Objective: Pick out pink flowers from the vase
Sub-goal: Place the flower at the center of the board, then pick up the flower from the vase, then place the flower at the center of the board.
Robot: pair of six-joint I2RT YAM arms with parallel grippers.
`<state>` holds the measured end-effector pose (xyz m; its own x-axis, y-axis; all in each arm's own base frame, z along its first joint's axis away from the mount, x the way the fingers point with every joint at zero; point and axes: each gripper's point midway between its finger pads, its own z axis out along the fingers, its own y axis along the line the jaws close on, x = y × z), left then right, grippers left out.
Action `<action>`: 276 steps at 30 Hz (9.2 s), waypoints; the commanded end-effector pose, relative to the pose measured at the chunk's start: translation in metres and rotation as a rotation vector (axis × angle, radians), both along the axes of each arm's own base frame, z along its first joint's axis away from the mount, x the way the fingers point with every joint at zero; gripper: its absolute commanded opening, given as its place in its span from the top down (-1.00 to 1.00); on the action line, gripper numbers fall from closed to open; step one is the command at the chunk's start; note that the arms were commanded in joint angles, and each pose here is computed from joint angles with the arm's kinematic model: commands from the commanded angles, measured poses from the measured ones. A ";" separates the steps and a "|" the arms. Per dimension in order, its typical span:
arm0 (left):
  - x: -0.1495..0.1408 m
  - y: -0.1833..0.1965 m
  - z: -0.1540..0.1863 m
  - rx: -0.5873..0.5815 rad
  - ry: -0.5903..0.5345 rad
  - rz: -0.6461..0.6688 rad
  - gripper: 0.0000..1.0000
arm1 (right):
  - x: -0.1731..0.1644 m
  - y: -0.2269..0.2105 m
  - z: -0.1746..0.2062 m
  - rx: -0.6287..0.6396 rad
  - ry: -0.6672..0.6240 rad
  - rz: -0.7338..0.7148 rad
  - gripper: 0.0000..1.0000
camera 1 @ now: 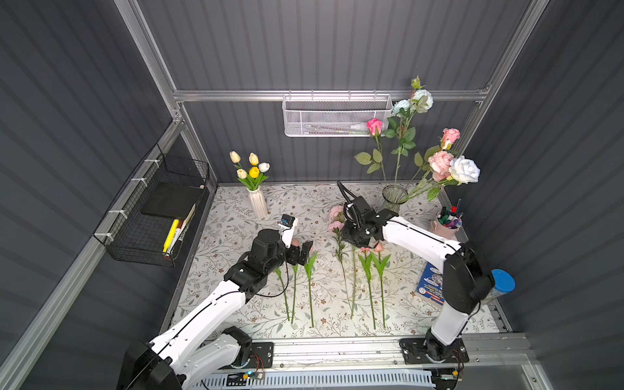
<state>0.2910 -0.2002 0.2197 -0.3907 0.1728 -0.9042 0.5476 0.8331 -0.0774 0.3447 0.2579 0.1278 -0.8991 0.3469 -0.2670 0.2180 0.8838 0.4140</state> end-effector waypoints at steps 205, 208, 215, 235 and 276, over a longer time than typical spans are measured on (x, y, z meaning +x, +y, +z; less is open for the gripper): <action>0.001 0.032 0.032 0.051 -0.134 0.133 -0.99 | 0.006 0.038 0.136 0.132 -0.132 0.532 1.00; 0.001 0.031 0.032 0.049 -0.131 0.128 -0.99 | 0.010 0.040 0.108 0.056 -0.074 0.559 1.00; 0.000 0.029 0.032 0.043 -0.126 0.120 -0.99 | 0.031 0.039 0.048 -0.070 0.038 0.541 1.00; -0.002 0.025 0.036 0.021 -0.129 0.097 -0.98 | 0.027 0.059 -0.063 -0.166 0.283 0.509 0.81; -0.021 -0.027 0.041 -0.072 -0.152 -0.216 -0.98 | -0.019 -0.061 0.295 -0.177 -0.910 0.299 0.34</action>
<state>0.2768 -0.2032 0.2475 -0.2723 0.1810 -0.9450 0.6211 0.7832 -0.0290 0.3268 0.2165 0.4163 -0.4328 0.0544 -0.8998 -0.4035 0.8809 0.2473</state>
